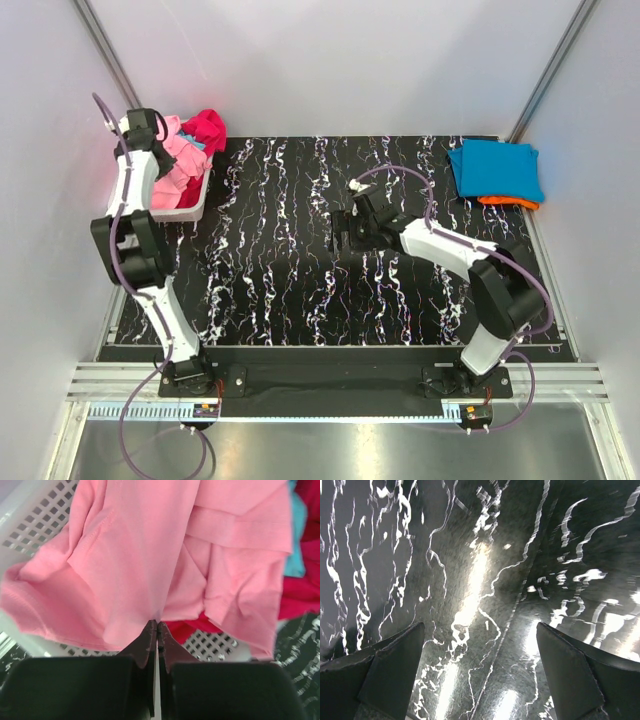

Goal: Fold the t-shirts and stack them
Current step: Grab the tshirt from the pile, then move the tshirt to the center of the board

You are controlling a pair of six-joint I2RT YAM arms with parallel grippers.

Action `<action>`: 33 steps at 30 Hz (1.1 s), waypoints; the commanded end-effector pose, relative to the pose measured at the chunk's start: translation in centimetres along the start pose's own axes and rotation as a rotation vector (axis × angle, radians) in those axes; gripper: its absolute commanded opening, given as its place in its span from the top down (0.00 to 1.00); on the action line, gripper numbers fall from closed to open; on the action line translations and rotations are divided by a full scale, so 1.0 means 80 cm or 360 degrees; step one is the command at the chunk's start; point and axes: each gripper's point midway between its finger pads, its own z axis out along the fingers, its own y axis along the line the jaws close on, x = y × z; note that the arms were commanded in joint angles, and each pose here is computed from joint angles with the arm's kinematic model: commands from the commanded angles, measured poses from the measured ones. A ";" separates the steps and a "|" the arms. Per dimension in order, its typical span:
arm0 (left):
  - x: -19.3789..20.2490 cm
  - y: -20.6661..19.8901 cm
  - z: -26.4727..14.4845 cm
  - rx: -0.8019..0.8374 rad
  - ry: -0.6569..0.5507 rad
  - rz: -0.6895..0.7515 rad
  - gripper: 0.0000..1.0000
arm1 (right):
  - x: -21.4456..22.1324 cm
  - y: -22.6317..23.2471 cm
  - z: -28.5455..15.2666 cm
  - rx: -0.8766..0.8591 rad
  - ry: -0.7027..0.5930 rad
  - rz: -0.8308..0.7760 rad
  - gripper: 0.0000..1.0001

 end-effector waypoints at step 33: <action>0.288 -0.122 -0.599 0.1903 0.0256 0.1218 1.00 | -0.148 -0.083 -0.341 0.0777 -0.1066 0.0251 0.00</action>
